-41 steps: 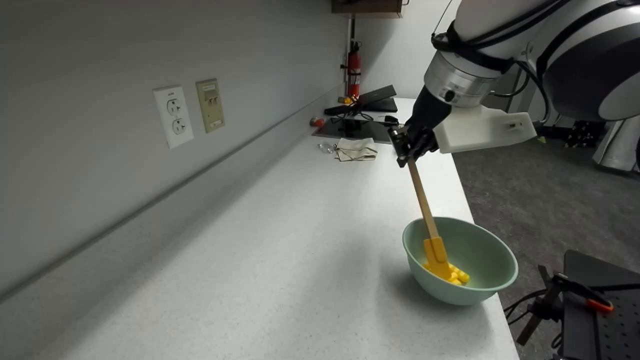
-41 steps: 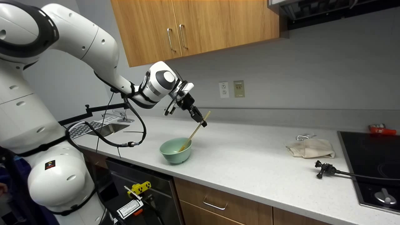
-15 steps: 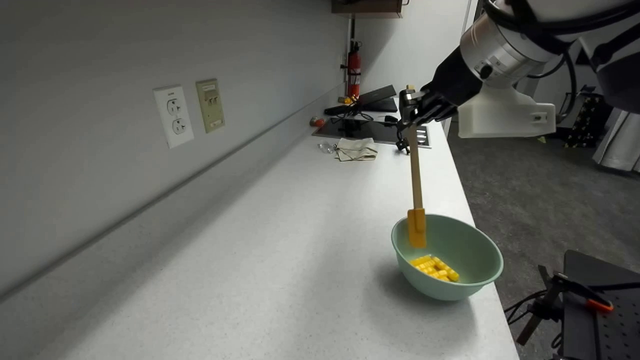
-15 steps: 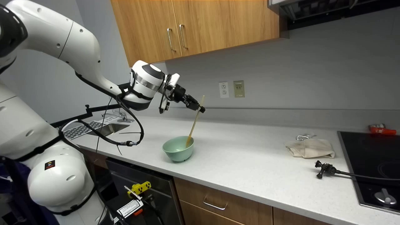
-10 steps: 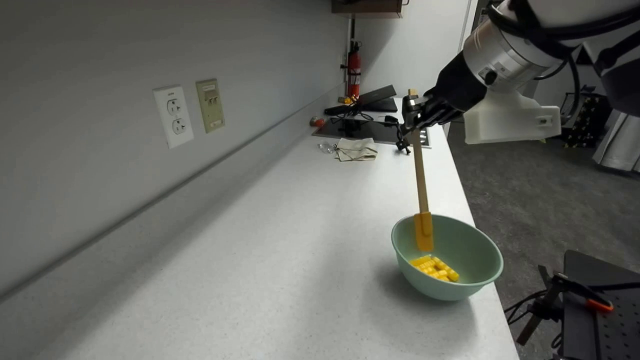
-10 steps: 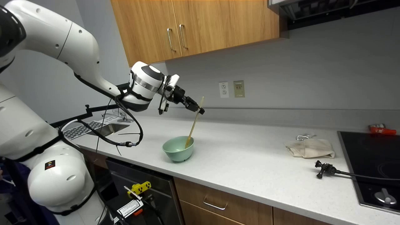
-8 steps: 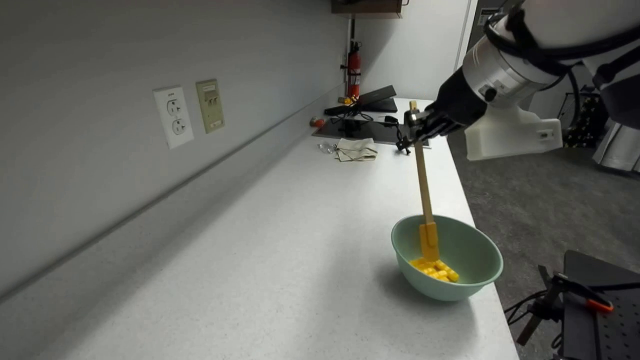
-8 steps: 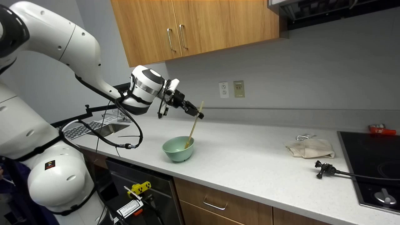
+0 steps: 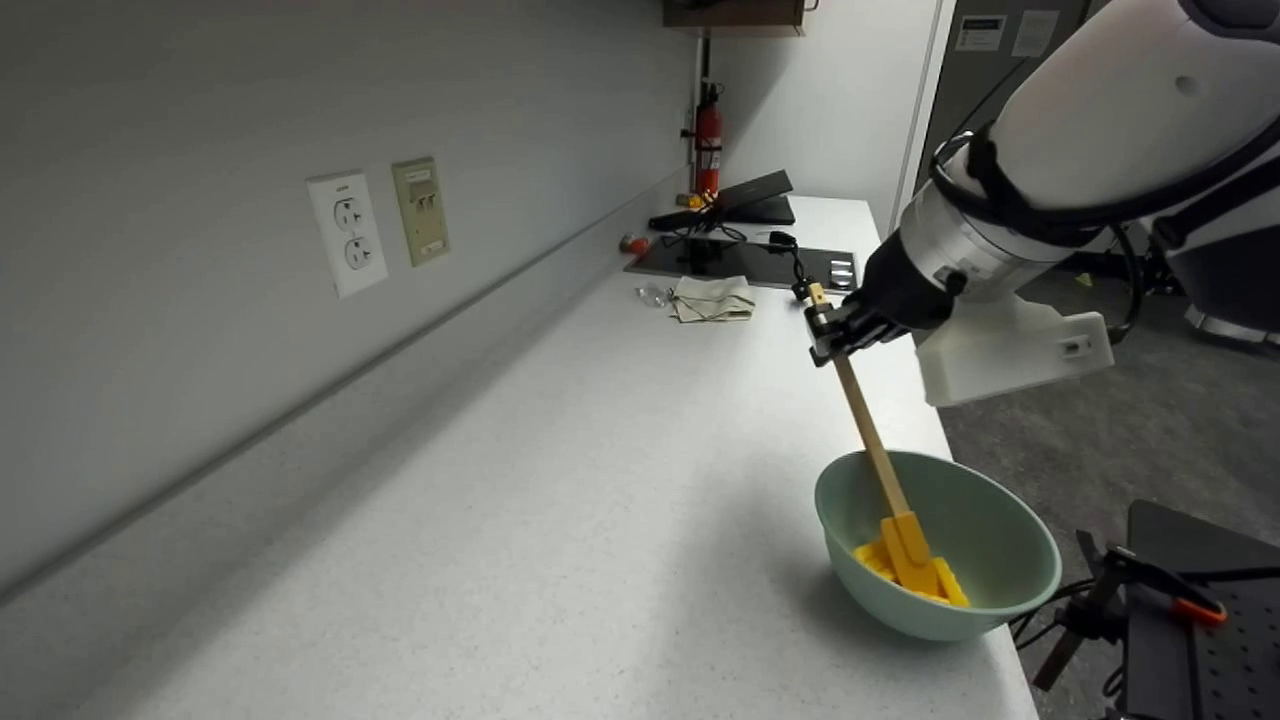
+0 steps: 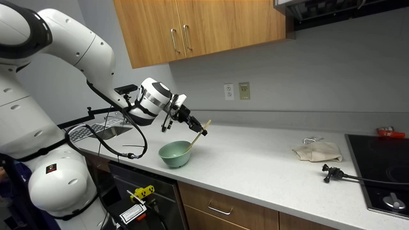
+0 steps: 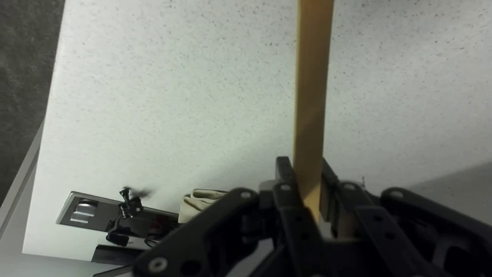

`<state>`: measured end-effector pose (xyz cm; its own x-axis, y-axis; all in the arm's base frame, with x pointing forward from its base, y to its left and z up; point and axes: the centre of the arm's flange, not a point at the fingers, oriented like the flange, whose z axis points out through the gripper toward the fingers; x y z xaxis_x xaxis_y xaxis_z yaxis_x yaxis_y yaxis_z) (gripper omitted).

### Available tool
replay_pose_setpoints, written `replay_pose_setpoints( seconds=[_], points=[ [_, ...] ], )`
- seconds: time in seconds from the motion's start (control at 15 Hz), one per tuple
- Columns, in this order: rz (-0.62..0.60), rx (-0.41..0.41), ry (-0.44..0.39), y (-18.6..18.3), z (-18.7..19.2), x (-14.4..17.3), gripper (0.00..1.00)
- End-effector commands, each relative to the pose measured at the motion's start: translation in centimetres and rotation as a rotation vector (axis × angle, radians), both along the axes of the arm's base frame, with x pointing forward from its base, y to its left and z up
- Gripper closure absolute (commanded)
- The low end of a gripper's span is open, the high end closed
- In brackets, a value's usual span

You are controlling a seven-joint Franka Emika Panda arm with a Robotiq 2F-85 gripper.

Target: Use the spatula to mix the contents of the bowl

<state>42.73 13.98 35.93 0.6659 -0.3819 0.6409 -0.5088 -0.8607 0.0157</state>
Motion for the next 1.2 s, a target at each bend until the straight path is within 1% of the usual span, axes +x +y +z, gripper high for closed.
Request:
replay_pose_setpoints(
  seconds=[0.0,0.27,0.53,0.67,0.93,1.13],
  points=[
    [-0.026,0.043,-0.018,0.7,0.3,1.1,0.96],
    [-0.05,0.062,-0.069,1.1,1.4,1.9,0.96],
    [-0.064,0.056,-0.138,1.3,2.2,2.8,0.96],
    [-0.056,0.037,-0.16,1.1,2.4,2.8,0.96],
    [-0.031,-0.023,-0.197,1.0,2.7,1.6,0.96],
    [-0.014,-0.064,-0.205,0.8,2.8,1.3,0.96]
  ],
)
